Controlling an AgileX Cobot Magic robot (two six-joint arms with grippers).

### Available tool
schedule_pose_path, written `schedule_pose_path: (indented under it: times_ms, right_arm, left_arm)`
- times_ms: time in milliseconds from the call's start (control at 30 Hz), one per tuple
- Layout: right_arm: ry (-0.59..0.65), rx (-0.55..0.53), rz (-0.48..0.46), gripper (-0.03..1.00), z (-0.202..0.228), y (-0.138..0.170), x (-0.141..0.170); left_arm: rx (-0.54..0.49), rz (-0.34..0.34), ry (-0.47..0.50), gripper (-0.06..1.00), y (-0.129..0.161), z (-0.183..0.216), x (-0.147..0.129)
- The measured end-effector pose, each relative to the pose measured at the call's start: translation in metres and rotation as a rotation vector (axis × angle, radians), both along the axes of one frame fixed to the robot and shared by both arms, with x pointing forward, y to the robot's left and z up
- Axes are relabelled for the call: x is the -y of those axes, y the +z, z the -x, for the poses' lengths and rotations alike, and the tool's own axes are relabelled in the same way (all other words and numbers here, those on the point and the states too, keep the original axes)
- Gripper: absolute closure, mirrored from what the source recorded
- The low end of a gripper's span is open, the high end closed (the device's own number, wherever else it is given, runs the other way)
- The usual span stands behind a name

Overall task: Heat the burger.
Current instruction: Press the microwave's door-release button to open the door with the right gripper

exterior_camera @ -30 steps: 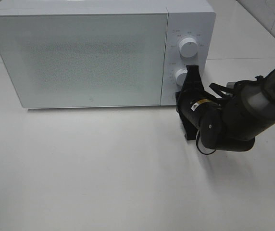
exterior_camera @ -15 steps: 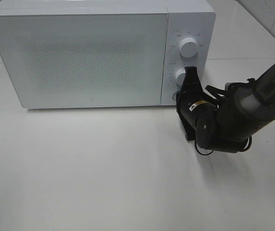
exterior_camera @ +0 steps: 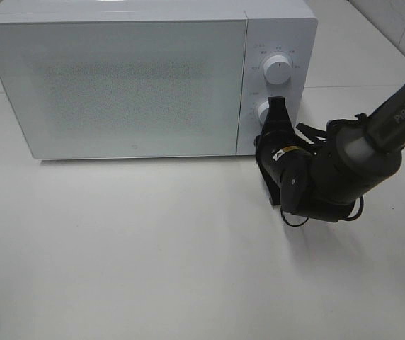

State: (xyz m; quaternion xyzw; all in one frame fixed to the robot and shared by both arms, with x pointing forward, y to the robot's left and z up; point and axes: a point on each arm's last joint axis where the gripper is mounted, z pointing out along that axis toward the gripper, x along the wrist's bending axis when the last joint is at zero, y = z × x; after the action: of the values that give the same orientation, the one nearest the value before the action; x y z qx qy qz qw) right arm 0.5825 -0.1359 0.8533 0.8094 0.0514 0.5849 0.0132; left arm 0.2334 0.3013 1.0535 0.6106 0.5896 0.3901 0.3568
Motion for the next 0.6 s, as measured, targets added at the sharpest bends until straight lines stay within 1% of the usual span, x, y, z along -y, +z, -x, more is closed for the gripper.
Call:
schedule_pose_path:
  times_ms: [233,600]
  right_arm:
    - [-0.036,0.017,0.035,0.96,-0.0032,-0.0007,-0.0026]
    - [-0.061,0.027,0.027,0.96,-0.0067,-0.0044,-0.0068]
  left_arm:
    - [0.0,0.0,0.0,-0.05,0.0,0.0,0.0]
    - [0.0,-0.001,0.0,-0.05,0.0,0.0,0.0]
